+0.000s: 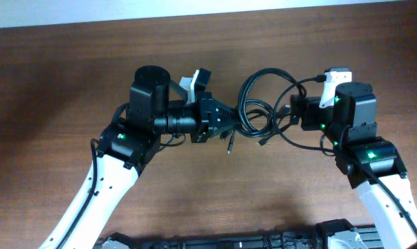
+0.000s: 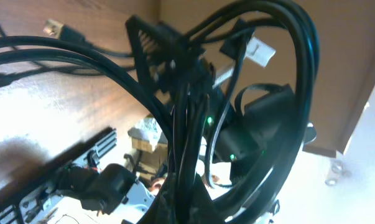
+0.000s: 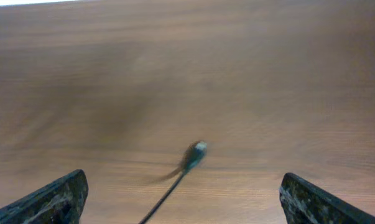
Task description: Untangle cables
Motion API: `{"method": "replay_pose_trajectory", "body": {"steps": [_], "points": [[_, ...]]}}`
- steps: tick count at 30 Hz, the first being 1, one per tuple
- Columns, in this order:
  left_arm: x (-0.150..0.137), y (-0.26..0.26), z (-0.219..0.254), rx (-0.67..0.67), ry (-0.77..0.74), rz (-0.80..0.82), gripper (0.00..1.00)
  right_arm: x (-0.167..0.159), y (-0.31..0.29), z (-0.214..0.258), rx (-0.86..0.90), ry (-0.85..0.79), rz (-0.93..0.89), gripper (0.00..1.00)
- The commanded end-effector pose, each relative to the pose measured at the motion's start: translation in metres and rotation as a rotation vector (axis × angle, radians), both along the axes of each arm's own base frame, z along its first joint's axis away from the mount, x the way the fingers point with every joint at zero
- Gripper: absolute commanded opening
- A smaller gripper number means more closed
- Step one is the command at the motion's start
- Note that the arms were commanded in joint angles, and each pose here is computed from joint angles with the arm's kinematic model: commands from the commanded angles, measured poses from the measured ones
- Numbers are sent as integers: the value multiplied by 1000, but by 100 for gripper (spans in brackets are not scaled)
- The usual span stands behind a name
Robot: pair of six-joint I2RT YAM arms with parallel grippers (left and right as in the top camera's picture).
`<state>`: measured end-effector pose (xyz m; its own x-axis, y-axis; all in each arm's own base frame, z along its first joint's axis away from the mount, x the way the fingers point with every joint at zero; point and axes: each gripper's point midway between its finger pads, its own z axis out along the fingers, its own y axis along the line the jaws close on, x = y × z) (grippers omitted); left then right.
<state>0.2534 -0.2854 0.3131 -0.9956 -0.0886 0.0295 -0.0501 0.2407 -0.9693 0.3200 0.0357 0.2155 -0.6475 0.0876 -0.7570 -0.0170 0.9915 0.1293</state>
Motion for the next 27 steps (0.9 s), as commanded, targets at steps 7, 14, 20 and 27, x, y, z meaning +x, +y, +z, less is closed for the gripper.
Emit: {"method": "replay_pose_trajectory", "body": {"steps": [7, 14, 20, 27], "points": [[34, 11, -8, 77, -44, 193, 0, -16, 68, 29, 485, 51, 173, 99], [43, 15, -11, 96, -54, 242, 0, -24, 63, 55, 681, 41, 182, 99], [46, 18, -9, 90, -56, 252, 0, -29, 68, 84, 913, 67, 228, 99], [45, 10, 13, 1, -55, 233, 0, -31, 73, 90, 1068, 159, 157, 79]]}}
